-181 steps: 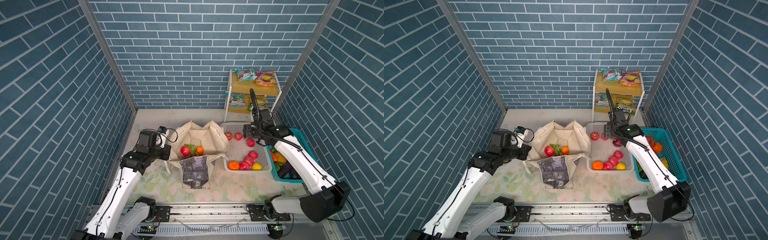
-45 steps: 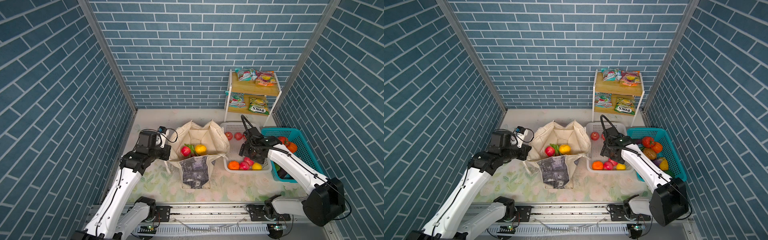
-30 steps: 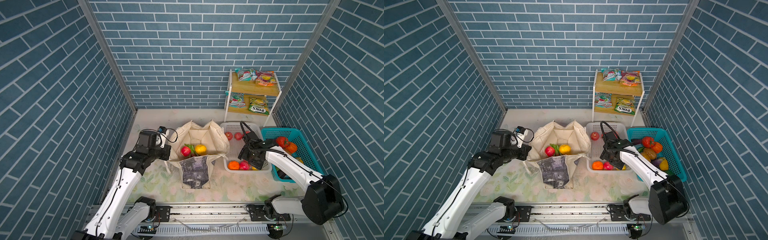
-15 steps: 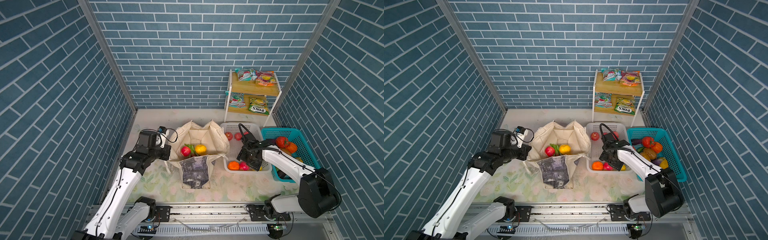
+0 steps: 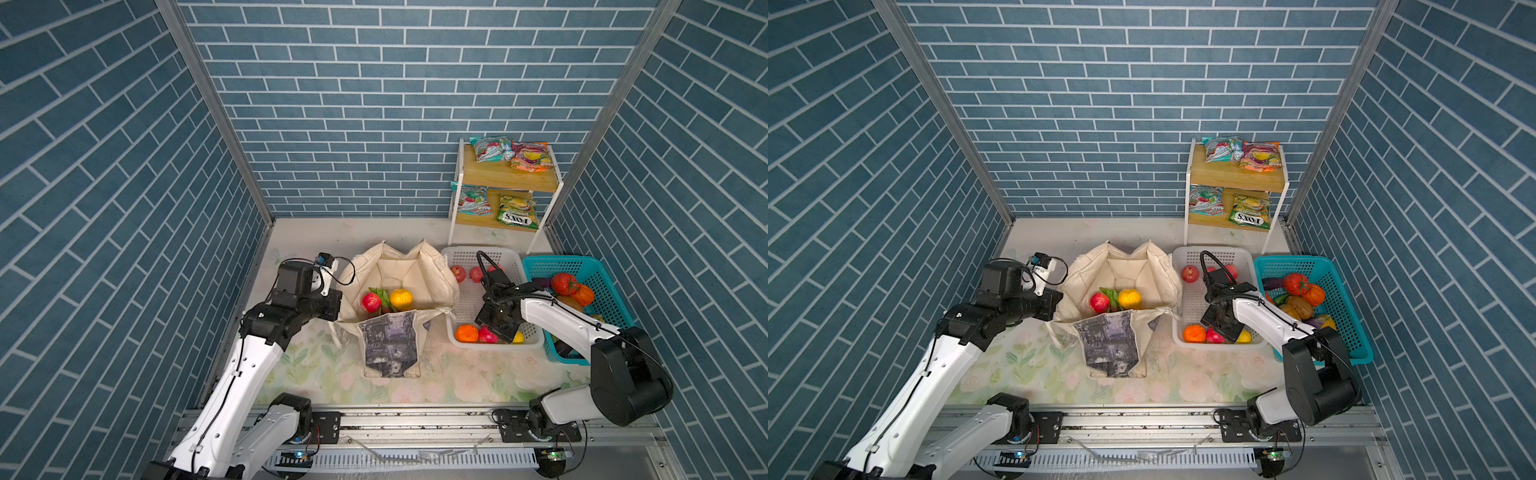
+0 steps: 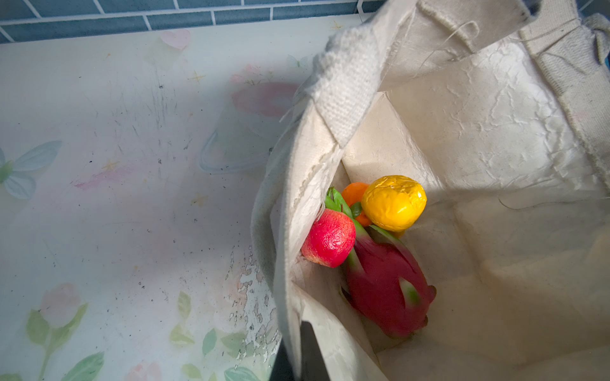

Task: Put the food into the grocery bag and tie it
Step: 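Lower the right gripper and grasp a red apple in the white basket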

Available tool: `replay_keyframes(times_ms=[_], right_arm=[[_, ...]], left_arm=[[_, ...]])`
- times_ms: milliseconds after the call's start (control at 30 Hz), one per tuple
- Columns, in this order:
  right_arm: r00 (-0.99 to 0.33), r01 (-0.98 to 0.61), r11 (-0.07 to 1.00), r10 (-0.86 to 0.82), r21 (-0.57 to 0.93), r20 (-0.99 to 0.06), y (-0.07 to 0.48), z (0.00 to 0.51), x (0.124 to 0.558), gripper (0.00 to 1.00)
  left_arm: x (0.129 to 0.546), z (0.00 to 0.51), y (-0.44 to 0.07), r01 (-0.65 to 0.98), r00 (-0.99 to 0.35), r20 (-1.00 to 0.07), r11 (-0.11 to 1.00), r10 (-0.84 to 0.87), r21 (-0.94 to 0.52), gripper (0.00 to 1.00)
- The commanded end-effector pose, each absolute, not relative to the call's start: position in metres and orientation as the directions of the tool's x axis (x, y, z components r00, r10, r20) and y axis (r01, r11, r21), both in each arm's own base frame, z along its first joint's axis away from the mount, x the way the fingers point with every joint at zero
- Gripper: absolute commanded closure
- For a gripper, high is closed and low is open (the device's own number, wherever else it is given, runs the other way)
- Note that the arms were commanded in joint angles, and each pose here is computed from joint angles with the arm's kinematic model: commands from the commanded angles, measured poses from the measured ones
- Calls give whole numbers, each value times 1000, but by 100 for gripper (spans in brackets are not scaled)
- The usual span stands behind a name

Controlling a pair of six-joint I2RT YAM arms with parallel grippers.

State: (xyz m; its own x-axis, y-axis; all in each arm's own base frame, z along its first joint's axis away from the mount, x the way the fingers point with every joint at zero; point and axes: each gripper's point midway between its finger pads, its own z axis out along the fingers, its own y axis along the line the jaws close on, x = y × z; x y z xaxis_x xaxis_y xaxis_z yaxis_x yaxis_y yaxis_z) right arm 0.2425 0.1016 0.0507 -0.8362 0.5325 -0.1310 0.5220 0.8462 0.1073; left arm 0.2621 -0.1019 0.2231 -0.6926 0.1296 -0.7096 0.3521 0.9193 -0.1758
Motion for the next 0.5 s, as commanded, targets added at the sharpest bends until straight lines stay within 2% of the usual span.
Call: replay_keyframes(times_ms=[0, 233, 467], right_arm=[[-811, 555, 822, 569, 125, -135, 98, 54, 241, 39], [-804, 551, 819, 572, 161, -162, 96, 67, 245, 48], [-807, 525, 835, 550, 168, -215, 92, 90, 254, 51]], left_arm=[[264, 224, -102, 354, -683, -720, 918, 122, -180, 100], [264, 224, -102, 355, -682, -721, 918, 122, -180, 100], [264, 225, -102, 355, -680, -723, 918, 122, -179, 100]])
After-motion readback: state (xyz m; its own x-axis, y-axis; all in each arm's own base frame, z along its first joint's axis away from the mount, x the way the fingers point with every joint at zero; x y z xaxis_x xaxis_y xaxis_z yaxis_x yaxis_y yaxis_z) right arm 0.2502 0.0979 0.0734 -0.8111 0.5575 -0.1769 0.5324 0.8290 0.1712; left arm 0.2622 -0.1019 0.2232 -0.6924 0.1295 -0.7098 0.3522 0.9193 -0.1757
